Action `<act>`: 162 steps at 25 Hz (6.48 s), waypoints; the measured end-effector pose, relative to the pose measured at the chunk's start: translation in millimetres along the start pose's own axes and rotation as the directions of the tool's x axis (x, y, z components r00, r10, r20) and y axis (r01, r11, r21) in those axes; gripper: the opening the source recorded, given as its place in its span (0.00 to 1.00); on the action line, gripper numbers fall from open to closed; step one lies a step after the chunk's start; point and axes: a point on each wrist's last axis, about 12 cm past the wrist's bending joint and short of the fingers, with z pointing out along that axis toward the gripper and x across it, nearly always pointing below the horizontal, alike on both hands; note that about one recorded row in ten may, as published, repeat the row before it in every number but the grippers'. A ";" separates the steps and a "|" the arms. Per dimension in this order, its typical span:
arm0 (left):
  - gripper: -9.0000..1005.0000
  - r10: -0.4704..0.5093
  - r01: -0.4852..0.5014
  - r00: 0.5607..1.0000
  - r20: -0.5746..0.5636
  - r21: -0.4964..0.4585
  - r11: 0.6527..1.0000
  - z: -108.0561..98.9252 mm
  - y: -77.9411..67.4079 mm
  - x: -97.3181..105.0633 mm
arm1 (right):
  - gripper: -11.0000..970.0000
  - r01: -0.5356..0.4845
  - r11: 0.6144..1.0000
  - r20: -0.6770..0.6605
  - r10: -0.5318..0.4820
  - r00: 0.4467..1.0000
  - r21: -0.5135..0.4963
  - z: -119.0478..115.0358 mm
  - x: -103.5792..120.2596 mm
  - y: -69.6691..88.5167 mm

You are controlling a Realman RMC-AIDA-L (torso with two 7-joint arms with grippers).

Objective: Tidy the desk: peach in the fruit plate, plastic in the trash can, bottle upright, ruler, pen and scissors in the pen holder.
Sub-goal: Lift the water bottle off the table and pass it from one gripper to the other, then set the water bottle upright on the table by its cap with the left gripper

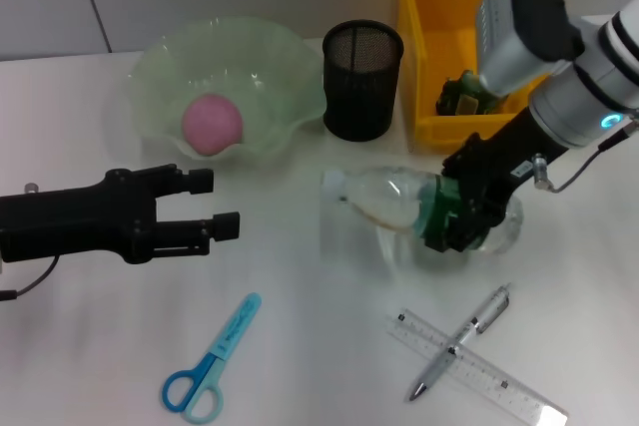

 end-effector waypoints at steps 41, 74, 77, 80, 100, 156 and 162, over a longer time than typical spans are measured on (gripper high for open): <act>0.84 0.036 -0.031 0.883 0.469 -0.019 0.999 -2.7 -13.7 -3.1 | 0.79 0.029 0.997 0.782 0.035 0.623 -0.068 33.8 2.8 47.0; 0.84 0.080 -0.101 0.859 0.505 0.013 0.995 13.0 -16.3 -10.3 | 0.79 0.057 0.994 0.796 0.041 0.603 -0.094 42.6 -8.0 51.4; 0.84 0.080 -0.102 0.860 0.503 0.016 0.995 13.5 -16.6 -10.1 | 0.79 0.058 0.994 0.797 0.041 0.602 -0.095 42.4 -8.1 51.4; 0.84 0.079 -0.103 0.862 0.500 0.020 0.994 14.1 -16.9 -9.9 | 0.79 0.058 0.994 0.798 0.041 0.602 -0.095 42.3 -8.1 51.5; 0.53 0.076 -0.104 0.863 0.500 0.030 0.994 15.3 -16.8 -12.1 | 0.79 0.058 0.994 0.803 0.040 0.595 -0.092 41.7 -8.8 51.3; 0.45 0.055 -0.097 0.848 0.527 0.054 0.994 11.9 -19.0 -14.5 | 0.85 0.051 0.996 0.753 0.025 0.658 -0.077 51.1 -7.0 51.1; 0.45 0.052 -0.098 0.849 0.526 0.060 0.993 12.5 -18.2 -17.5 | 0.85 0.045 0.996 0.738 0.022 0.674 -0.071 54.1 -6.6 50.6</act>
